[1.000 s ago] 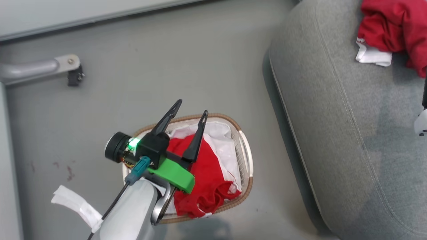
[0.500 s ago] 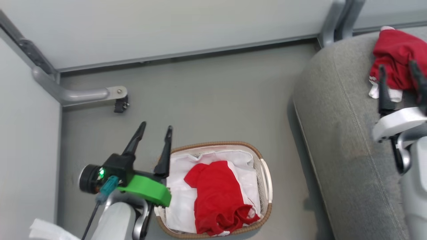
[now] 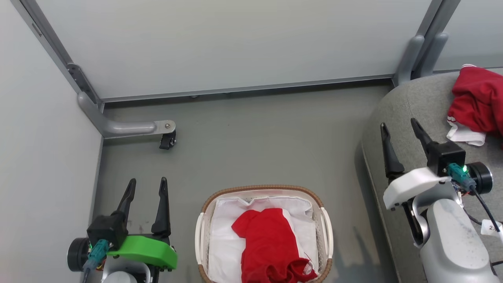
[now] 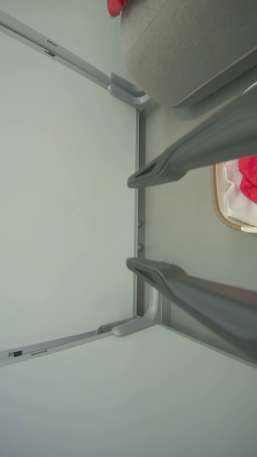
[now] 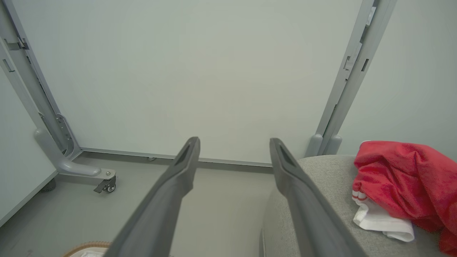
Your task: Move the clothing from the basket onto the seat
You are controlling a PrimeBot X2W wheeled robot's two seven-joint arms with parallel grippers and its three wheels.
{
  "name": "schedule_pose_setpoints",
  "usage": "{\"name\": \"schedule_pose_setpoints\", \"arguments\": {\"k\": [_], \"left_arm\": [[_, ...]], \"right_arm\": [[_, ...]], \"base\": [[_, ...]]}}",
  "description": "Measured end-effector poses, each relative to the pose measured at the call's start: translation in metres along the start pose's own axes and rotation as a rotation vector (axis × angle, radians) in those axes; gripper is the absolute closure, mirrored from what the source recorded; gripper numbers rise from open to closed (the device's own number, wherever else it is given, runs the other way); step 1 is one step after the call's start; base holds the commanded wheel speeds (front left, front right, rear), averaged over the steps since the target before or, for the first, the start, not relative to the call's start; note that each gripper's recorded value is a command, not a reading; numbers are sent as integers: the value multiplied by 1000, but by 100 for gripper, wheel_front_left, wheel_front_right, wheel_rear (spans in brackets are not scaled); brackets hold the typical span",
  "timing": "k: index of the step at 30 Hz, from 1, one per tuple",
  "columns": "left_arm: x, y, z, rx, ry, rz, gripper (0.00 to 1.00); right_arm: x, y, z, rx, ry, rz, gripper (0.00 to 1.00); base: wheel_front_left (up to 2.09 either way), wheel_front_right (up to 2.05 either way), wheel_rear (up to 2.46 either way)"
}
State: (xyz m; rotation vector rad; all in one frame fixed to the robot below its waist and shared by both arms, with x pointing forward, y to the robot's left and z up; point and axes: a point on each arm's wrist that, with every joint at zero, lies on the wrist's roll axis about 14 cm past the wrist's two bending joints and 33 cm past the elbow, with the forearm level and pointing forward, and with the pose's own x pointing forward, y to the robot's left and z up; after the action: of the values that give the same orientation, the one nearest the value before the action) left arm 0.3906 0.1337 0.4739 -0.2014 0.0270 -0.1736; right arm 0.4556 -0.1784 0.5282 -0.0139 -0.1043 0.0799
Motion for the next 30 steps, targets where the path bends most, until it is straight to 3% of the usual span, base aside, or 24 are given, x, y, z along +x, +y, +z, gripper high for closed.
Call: {"name": "schedule_pose_setpoints", "arguments": {"k": [9, 16, 30], "left_arm": [[-17, 5, 0, -19, -2, 29, 0], [-21, 4, 0, -29, -3, 32, 0], [-24, -1, 0, -32, -5, 17, 0]], "right_arm": [[-30, 17, -18, 92, 46, 19, 0], [-50, 5, -20, 123, 43, -22, 0], [-62, 4, -17, 126, 39, -29, 0]], "base": [[0, 0, 0], [0, 0, 0], [0, 0, 0]]}}
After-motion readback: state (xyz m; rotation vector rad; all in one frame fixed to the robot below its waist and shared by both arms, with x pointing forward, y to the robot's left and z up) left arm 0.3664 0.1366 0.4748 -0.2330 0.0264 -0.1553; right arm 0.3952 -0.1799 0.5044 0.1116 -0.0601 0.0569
